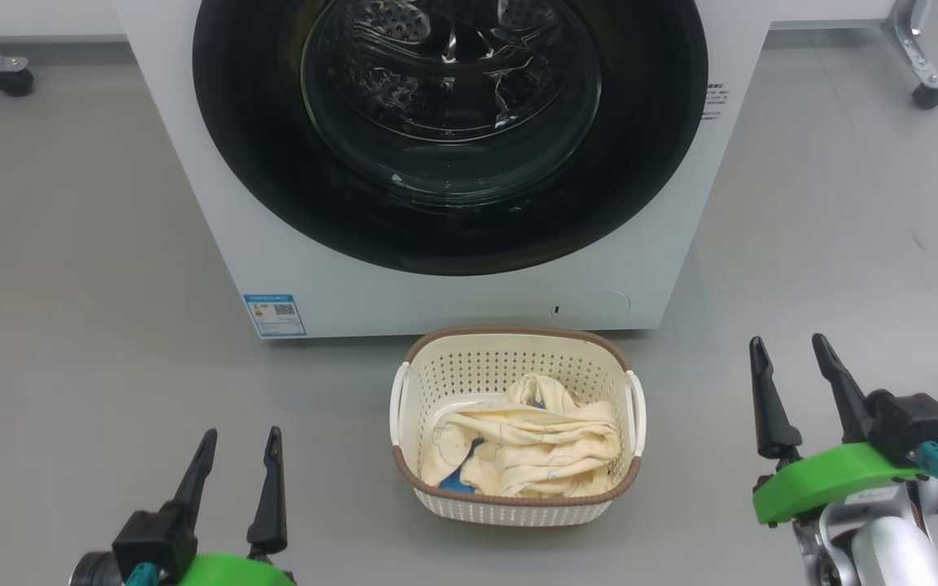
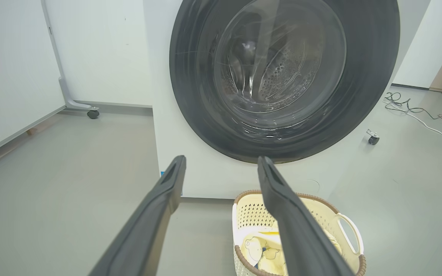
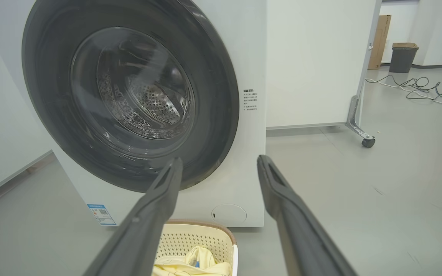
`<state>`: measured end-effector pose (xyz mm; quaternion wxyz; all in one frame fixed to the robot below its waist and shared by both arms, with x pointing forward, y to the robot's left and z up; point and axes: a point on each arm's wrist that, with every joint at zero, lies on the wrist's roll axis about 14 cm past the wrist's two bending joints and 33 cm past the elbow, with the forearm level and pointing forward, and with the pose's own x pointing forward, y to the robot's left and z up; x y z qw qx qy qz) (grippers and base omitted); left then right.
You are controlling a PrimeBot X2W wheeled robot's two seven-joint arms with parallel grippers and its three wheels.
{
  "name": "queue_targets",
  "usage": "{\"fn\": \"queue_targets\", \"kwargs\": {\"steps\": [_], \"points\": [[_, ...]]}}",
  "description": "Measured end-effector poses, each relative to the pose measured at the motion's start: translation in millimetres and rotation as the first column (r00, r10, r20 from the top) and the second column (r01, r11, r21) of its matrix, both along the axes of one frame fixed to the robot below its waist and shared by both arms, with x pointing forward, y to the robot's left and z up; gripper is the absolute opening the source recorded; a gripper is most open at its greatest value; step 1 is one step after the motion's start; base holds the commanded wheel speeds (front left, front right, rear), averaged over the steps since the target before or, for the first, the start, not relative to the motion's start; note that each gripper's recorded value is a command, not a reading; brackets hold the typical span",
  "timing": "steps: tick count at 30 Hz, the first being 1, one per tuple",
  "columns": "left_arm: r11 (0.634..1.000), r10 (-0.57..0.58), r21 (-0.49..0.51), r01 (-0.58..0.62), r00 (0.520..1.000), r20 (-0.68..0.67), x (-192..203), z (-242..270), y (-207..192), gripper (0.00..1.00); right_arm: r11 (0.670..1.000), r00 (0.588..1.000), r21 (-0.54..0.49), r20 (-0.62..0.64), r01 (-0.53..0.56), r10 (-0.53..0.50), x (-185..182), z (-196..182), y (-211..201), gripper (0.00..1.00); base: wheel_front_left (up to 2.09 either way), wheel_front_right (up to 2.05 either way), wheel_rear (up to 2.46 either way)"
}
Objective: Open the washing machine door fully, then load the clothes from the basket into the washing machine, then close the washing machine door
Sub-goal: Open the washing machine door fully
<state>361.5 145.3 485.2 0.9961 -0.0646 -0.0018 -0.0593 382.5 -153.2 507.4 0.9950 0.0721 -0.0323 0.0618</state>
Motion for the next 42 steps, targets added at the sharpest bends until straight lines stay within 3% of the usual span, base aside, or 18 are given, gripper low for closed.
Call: {"fn": "queue_targets", "kwargs": {"steps": [28,42], "points": [[0.999,0.031,0.010,-0.031,0.999,0.015,2.9,4.8,8.2,1.00,1.000,1.000,-0.003,0.001,-0.009,0.009,3.8,0.5,2.7,1.00,1.21,1.21,-2.41],[0.999,0.036,0.007,-0.037,0.999,0.032,3.1,10.3,8.9,1.00,1.000,1.000,-0.011,0.000,-0.011,0.011,1.6,0.3,1.7,1.00,0.40,0.40,-0.80]]}}
